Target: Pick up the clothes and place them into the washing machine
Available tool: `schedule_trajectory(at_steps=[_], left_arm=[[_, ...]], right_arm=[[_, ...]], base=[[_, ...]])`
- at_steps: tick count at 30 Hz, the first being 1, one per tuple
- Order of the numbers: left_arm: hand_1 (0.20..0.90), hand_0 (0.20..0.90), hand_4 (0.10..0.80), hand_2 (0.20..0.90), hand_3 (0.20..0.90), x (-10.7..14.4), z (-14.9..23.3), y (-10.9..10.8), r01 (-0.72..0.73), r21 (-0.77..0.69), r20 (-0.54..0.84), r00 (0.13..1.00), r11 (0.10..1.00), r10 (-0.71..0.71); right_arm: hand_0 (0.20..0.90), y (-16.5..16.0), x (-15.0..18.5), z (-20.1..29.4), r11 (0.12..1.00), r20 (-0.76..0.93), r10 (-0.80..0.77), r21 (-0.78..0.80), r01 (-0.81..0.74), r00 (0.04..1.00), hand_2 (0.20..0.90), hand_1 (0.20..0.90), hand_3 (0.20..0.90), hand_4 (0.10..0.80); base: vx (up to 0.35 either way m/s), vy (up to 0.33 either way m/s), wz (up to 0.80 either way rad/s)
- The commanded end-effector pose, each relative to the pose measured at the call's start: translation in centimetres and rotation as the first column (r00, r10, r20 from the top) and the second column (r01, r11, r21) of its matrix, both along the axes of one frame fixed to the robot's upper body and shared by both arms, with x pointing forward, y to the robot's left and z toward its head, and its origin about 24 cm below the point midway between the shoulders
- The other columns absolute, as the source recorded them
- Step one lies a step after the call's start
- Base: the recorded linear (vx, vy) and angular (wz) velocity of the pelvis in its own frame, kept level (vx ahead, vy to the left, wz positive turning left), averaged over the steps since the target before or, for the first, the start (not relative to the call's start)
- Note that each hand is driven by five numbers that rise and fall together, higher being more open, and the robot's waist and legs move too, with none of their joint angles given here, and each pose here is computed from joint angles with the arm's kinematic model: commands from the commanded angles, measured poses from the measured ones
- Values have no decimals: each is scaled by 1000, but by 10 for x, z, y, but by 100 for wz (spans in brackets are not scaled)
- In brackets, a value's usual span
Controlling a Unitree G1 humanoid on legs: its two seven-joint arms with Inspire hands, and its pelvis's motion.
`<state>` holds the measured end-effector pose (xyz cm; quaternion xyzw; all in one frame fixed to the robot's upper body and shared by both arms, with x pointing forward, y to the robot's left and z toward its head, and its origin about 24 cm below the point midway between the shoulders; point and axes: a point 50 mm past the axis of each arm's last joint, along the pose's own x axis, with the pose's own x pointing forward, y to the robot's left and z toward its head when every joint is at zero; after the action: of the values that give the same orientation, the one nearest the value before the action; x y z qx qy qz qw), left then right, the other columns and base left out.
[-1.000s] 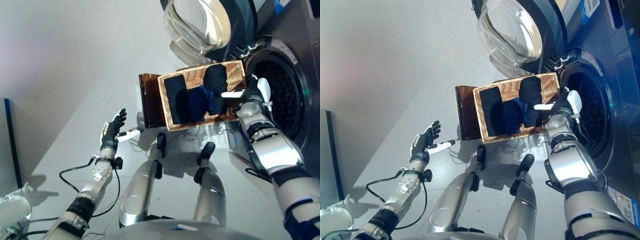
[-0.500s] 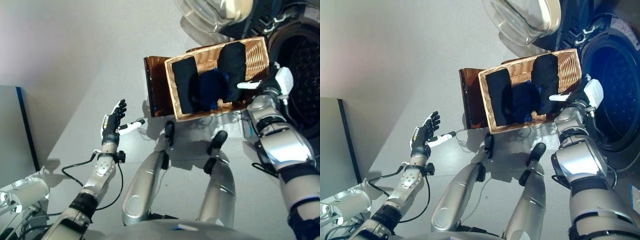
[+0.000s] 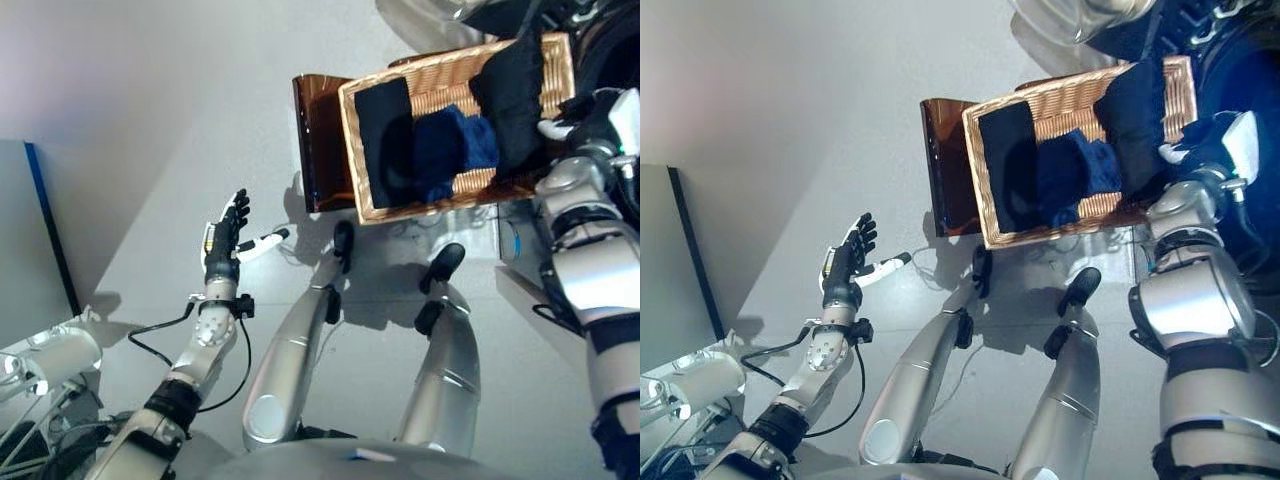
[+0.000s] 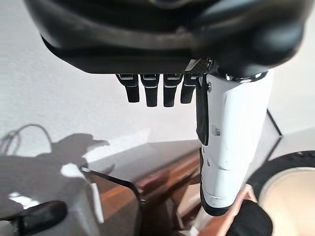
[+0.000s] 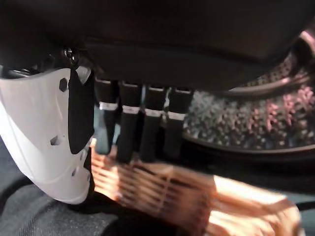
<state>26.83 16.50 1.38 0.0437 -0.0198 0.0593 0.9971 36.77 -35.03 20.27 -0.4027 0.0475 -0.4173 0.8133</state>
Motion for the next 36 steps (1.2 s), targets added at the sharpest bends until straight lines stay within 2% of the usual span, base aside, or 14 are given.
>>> schedule_trajectory(at_steps=[1,2,3,4,5,22,30,36], left_arm=[[900,900,800,900,900,1,31,8,-39,-14,173,984,999,41],[900,900,800,900,900,1,31,8,-42,-13,173,984,999,43],[900,900,800,900,900,1,31,8,-42,-13,173,984,999,43],[900,900,800,900,900,1,29,9,-48,-17,164,985,999,51],[900,900,800,900,900,1,27,9,-52,-15,155,986,999,54],[900,900,800,900,900,1,15,12,-72,-10,101,992,997,72],[900,900,800,900,900,-1,11,13,-63,-5,79,995,998,63],[900,900,800,900,900,-2,8,12,-54,-3,66,996,999,54]], right_arm=[[304,18,12,23,994,49,89,-71,-85,995,304,304,304,375],[288,18,13,23,994,52,93,-71,-89,994,288,288,288,363],[230,18,13,23,994,52,93,-71,-89,994,230,230,230,322],[612,22,14,25,992,56,101,-79,-97,993,612,612,612,594],[900,24,16,26,991,57,109,-82,-105,992,900,900,900,800],[900,71,35,8,972,79,234,-19,-234,969,900,900,900,800],[900,76,36,-1,969,96,237,47,-242,967,900,900,900,800],[900,79,35,-6,956,187,214,164,-245,959,900,900,900,800]], base=[[10,9,5],[11,6,5],[19,21,4],[0,0,0],[27,23,5],[2,2,1],[0,0,0],[1,1,-1]])
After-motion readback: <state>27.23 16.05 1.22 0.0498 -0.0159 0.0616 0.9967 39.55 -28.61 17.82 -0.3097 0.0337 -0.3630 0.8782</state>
